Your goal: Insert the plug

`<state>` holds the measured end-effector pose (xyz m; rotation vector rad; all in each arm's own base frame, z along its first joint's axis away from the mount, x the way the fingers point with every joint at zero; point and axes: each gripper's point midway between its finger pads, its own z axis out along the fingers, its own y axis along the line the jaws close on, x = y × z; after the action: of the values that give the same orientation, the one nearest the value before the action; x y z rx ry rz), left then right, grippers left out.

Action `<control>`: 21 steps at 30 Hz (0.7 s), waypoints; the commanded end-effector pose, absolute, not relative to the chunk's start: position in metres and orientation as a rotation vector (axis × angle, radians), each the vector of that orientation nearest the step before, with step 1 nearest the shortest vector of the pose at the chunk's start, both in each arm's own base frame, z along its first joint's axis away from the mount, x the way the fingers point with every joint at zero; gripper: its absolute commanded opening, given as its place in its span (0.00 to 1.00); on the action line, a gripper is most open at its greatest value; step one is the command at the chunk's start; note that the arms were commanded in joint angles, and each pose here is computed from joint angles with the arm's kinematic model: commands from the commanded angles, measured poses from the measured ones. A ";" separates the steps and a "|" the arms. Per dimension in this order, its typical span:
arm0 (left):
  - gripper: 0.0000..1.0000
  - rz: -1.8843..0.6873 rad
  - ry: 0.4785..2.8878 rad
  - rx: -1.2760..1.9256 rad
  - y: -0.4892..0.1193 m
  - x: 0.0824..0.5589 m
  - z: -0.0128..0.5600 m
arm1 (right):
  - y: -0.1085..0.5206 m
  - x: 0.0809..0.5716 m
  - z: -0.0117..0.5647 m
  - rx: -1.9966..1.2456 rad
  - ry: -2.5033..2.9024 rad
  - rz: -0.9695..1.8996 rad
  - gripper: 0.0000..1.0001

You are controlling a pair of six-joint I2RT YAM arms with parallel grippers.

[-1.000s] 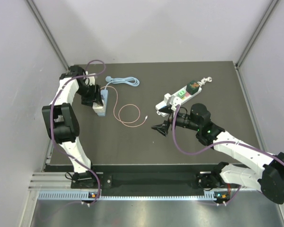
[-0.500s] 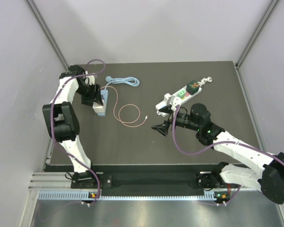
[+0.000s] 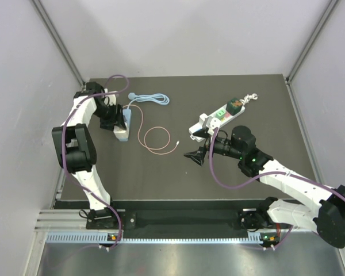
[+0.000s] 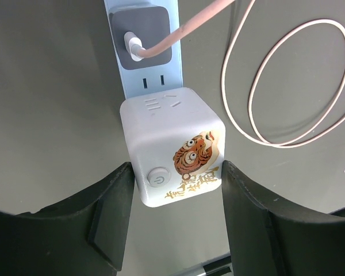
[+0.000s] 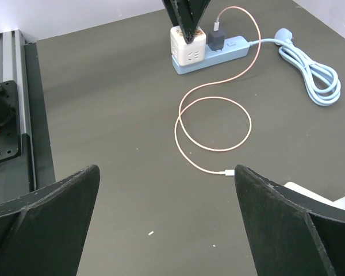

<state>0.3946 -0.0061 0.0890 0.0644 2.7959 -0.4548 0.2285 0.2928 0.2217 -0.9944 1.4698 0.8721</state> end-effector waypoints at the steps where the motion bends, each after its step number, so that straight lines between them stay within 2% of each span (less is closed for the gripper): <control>1: 0.04 -0.357 2.938 0.074 0.007 0.380 0.028 | 0.295 0.234 0.248 -0.983 1.391 0.849 1.00; 4: 0.25 -0.326 2.879 0.086 0.008 0.386 0.050 | 0.295 0.234 0.249 -0.984 1.389 0.850 1.00; 8: 0.39 -0.291 2.785 0.081 0.011 0.399 0.090 | 0.295 0.234 0.252 -0.984 1.393 0.854 1.00; 10: 0.57 -0.327 2.731 0.091 0.005 0.407 0.113 | 0.294 0.233 0.256 -0.981 1.395 0.853 1.00; 11: 0.75 -0.339 2.707 0.091 0.003 0.410 0.121 | 0.293 0.234 0.257 -0.976 1.396 0.848 1.00; 14: 0.97 -0.337 2.606 0.098 -0.001 0.423 0.152 | 0.286 0.233 0.261 -0.933 1.388 0.827 1.00; 21: 0.98 -0.281 2.444 0.016 0.002 0.441 0.204 | 0.272 0.252 0.264 -0.744 1.548 0.778 1.00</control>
<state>0.4220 0.0014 0.1448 0.0419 2.6357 -0.3298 0.2358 0.2817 0.2352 -0.8987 1.5029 0.8233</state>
